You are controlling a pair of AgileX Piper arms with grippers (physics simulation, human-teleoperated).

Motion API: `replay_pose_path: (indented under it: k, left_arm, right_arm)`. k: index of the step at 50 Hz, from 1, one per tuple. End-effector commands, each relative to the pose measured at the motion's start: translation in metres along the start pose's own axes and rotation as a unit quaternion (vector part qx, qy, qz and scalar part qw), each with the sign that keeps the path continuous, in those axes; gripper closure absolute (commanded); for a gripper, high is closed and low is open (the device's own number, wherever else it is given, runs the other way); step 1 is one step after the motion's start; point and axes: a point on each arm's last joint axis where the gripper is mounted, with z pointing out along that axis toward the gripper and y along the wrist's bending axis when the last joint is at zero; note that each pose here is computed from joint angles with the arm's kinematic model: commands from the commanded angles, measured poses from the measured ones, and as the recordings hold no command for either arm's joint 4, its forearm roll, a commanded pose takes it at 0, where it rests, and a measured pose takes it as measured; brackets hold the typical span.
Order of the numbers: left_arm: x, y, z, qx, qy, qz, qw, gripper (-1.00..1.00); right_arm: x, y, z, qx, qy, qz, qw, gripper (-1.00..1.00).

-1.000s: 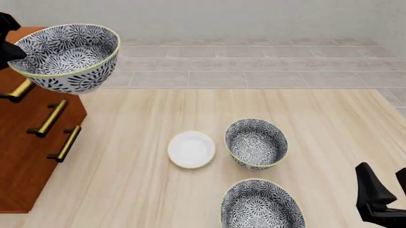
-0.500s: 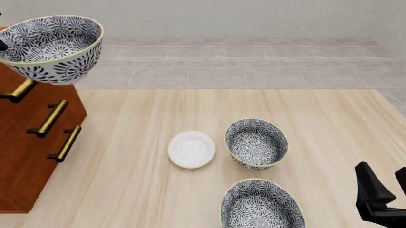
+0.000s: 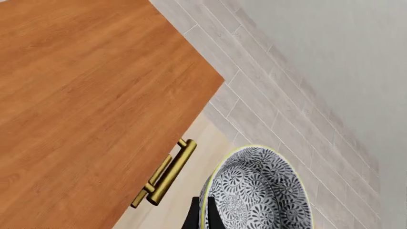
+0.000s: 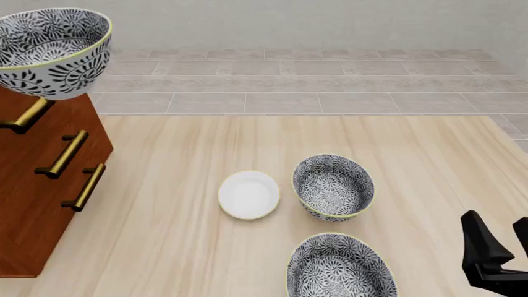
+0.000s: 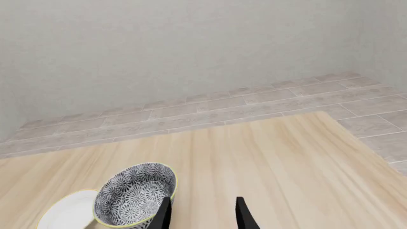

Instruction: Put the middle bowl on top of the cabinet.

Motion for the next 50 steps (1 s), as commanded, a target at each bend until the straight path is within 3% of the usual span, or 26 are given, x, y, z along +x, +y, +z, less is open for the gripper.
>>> replay_pose_path:
  k: [1, 32, 50]
  left_arm:
    - [-0.009, 0.001, -0.005, -0.005, -0.013, -0.014, 0.9998, 1.0]
    - [-0.049, 0.001, -0.03, -0.028, -0.067, -0.017, 0.9972, 1.0]
    - [-0.061, 0.008, -0.035, -0.049, -0.084, -0.035, 0.9946, 1.0]
  right_arm:
    - [0.0, 0.0, 0.0, 0.0, 0.0, 0.0, 1.0, -1.0]
    - [0.0, 0.0, -0.001, 0.001, 0.0, -0.001, 1.0, -1.0]
    - [0.0, 0.0, -0.001, 0.002, -0.001, 0.0, 1.0, -1.0]
